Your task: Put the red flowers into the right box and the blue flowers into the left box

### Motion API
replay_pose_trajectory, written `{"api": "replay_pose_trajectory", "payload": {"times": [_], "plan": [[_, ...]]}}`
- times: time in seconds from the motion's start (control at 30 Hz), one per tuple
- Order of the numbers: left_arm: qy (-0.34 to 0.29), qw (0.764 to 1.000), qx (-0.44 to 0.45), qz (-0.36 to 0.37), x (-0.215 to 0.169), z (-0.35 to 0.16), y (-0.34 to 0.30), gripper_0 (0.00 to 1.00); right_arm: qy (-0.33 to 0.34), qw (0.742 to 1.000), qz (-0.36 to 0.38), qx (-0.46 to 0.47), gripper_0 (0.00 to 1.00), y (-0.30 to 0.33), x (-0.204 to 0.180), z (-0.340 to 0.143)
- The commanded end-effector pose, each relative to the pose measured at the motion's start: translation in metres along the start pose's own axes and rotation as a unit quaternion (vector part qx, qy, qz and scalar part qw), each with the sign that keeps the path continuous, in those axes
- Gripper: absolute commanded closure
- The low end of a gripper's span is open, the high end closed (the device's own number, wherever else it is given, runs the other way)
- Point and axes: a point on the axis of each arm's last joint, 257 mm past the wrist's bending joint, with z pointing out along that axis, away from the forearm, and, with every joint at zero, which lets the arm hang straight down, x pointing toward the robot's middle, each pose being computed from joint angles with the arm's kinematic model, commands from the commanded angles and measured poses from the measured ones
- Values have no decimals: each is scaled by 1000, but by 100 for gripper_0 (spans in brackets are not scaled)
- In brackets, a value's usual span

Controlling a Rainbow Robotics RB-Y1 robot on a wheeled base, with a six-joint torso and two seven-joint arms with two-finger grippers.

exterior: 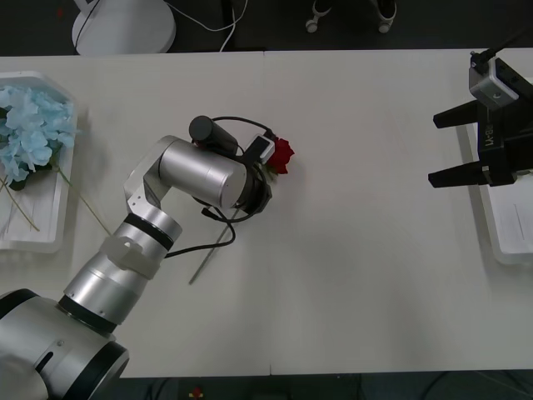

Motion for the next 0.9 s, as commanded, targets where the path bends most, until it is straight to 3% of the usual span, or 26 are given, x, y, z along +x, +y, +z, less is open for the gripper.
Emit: {"api": "replay_pose_trajectory", "payload": {"times": [0.03, 0.3, 0.57, 0.9], "plan": [[-93, 995, 15, -19, -67, -48, 10, 100, -12, 999, -35, 2, 0, 2, -17, 4], [-194, 976, 71, -63, -88, -109, 5, 100, -12, 999, -35, 2, 0, 2, -17, 4], [-302, 919, 196, -159, -105, -182, -11, 100, -12, 999, -35, 2, 0, 2, -17, 4], [-358, 850, 304, -238, -130, -233, -27, 100, -12, 999, -35, 2, 0, 2, -17, 4]]}}
